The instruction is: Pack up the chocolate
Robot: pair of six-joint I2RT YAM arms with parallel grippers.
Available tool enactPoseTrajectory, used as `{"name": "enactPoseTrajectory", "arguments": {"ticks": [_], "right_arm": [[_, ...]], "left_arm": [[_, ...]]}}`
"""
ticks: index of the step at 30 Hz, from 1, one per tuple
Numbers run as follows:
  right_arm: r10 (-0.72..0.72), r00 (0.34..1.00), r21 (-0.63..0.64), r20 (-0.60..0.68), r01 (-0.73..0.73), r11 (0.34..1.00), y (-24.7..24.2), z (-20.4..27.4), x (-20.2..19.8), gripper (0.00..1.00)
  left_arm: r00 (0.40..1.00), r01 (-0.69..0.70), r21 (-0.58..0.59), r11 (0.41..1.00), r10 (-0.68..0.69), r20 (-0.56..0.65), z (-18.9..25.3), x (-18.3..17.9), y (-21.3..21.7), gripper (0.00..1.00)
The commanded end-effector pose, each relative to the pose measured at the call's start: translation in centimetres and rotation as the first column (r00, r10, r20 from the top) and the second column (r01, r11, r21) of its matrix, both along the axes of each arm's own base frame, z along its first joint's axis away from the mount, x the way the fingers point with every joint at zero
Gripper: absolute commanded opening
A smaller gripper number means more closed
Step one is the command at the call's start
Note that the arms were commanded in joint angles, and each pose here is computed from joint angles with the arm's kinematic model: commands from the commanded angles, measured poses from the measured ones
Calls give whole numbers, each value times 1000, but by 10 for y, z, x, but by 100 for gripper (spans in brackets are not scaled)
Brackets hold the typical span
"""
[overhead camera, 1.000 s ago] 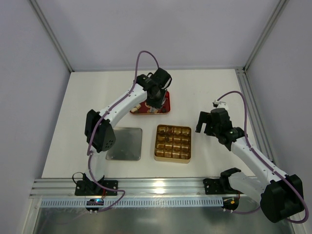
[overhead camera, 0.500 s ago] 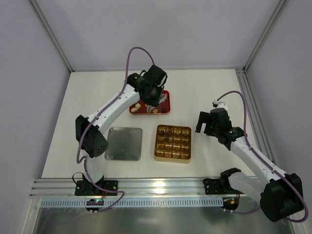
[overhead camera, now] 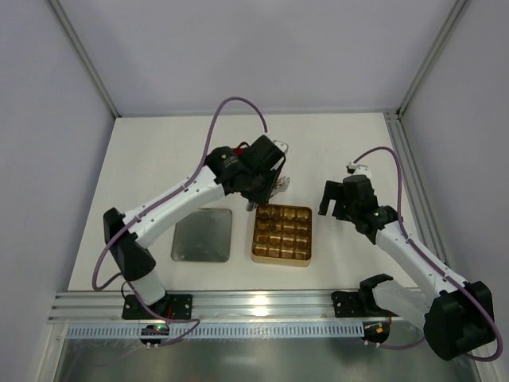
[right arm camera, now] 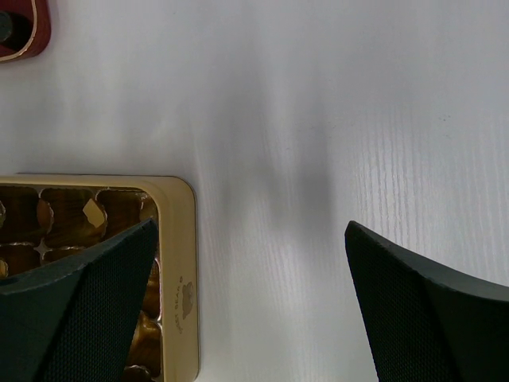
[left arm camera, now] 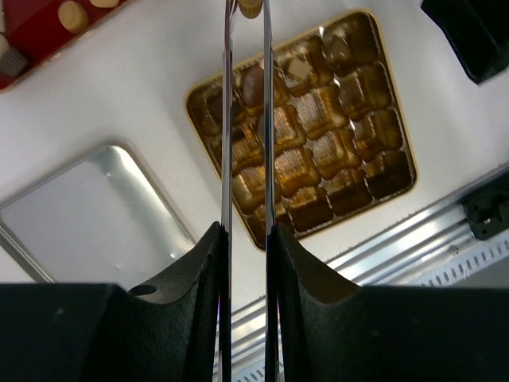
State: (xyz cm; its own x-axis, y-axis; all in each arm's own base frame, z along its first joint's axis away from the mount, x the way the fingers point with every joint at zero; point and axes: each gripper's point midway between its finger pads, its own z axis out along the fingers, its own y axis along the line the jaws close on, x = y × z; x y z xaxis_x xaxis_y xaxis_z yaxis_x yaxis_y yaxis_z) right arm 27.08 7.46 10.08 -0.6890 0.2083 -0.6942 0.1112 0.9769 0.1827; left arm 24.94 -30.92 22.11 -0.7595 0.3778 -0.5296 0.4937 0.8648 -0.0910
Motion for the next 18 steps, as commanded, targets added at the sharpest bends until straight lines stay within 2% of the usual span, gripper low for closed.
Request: {"name": "enactPoseTrajectory", "arguments": {"ticks": [1, 10, 18], "right_arm": [[-5, 997, 25, 72, 4, 1000, 5, 23, 17, 100], [-11, 997, 32, 77, 8, 999, 6, 26, 18, 100], [-15, 997, 28, 71, 13, 1000, 4, 24, 17, 100]], "left_arm": [[1000, -2, -74, 997, 4, 28, 22, -31, -4, 26], [999, 31, -104, 994, -32, -7, 10, -92, -6, 26], [999, 44, -98, 994, -47, -27, -5, -105, -9, 27]]}}
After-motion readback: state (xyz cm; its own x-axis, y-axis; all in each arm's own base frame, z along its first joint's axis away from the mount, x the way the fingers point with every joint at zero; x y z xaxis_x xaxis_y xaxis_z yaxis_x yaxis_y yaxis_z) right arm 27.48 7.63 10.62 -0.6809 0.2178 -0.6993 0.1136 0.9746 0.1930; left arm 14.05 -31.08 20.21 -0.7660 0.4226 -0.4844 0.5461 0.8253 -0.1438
